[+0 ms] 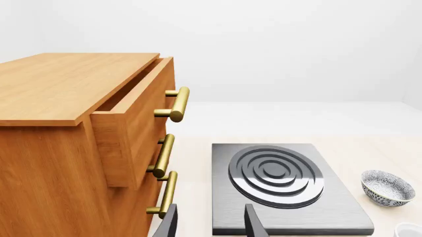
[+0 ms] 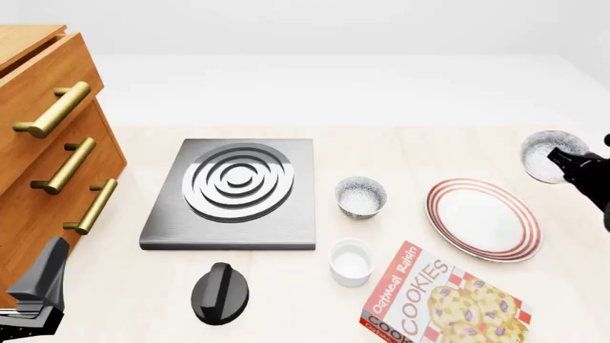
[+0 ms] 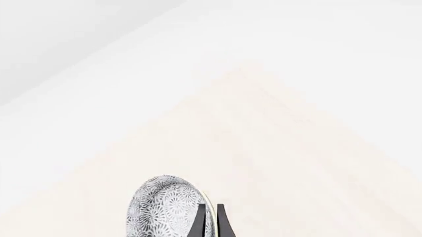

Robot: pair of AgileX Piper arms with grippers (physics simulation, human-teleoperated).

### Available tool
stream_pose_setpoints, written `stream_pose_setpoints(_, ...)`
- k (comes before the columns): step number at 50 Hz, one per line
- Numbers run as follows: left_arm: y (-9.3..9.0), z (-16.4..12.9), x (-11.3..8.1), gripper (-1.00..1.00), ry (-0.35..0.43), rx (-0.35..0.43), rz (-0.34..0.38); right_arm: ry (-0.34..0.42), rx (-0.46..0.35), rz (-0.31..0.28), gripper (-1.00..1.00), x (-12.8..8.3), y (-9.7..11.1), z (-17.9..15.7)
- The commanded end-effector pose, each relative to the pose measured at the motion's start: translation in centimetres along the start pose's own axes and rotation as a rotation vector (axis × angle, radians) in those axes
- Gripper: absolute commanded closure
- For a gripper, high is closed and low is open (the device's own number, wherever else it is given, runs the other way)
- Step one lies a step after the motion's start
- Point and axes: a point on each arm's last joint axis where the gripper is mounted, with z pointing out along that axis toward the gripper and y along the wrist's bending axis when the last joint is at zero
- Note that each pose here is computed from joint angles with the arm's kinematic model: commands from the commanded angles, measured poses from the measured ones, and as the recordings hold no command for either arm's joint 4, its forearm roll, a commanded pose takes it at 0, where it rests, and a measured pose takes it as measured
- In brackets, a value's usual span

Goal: Pick the akita bowl next to the plate and place it on the plate.

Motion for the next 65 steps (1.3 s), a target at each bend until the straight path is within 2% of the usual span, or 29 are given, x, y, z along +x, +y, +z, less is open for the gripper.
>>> stream_pose_setpoints(1, 0.0, 0.0, 0.0, -1.0, 0.0, 0.0, 0.0, -0.002, -0.028, 0.005, 1.0, 0.2, 0.9, -0.9)
stream_pose_setpoints(23, 0.0, 0.0, 0.0, -1.0, 0.0, 0.0, 0.0, 0.007, -0.076, -0.006, 1.0, 1.2, 2.1, -2.7)
stream_pose_setpoints(65, 0.0, 0.0, 0.0, -1.0, 0.0, 0.0, 0.0, 0.051, -0.125, -0.039, 1.0, 3.8, 3.2, -3.3)
